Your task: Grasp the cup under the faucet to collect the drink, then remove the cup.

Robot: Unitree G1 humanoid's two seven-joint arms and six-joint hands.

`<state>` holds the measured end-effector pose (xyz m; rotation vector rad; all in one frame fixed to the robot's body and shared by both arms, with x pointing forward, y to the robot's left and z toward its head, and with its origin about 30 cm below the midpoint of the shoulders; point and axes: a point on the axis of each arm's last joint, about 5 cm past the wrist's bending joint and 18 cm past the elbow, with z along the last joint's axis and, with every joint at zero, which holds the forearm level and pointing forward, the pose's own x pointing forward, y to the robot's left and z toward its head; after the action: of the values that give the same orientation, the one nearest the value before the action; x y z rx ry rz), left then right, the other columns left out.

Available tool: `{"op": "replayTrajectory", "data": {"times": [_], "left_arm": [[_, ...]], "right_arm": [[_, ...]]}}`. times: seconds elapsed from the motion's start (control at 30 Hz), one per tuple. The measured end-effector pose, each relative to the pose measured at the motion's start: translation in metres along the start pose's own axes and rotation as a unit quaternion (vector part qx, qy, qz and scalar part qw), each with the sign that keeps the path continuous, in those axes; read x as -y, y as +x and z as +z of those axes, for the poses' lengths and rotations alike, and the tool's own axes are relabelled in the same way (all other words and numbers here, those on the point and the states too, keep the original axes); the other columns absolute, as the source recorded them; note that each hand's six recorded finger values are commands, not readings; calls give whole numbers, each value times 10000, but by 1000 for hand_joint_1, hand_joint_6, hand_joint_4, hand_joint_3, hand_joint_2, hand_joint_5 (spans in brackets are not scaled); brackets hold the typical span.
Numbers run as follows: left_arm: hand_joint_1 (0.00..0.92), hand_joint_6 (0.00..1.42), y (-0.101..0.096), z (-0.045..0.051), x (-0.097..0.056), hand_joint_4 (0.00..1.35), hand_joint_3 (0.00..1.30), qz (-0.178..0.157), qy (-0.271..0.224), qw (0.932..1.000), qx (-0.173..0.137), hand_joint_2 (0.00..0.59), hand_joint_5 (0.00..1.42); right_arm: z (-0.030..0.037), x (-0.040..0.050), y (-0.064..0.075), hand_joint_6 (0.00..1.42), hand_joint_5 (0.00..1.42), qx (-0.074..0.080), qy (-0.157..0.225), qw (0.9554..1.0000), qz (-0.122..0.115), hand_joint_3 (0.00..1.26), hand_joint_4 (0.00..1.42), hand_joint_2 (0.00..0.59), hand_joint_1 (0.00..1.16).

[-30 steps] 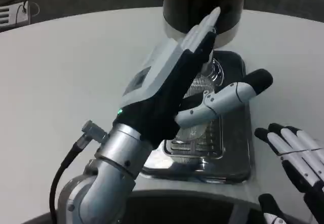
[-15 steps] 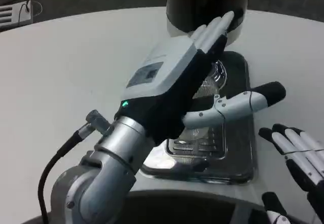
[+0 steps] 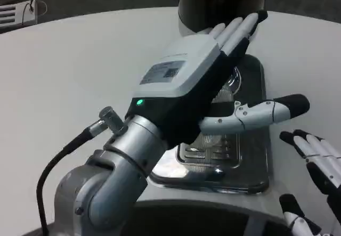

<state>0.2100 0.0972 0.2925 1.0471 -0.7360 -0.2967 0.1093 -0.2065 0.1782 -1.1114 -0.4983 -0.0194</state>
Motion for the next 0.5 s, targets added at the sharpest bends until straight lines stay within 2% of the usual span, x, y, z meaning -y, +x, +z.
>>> {"op": "replayTrajectory", "data": {"times": [0.27, 0.37, 0.5], "left_arm": [[0, 0, 3, 3, -7, 0, 0, -41, 53, 10000, 8, 94, 0], [0, 0, 3, 3, -8, 0, 0, -60, 55, 10000, 7, 93, 0], [0, 0, 2, 4, -9, 0, 0, -68, 59, 10000, 9, 93, 0]], "right_arm": [[-37, -31, 74, 144, 62, -297, 652, 9974, -75, 66, 52, 412, 376], [-48, -44, 94, 170, 73, -290, 740, 9968, -83, 66, 54, 385, 403], [-37, -55, 138, 192, 84, -184, 935, 9953, -143, 56, 54, 350, 441]]}}
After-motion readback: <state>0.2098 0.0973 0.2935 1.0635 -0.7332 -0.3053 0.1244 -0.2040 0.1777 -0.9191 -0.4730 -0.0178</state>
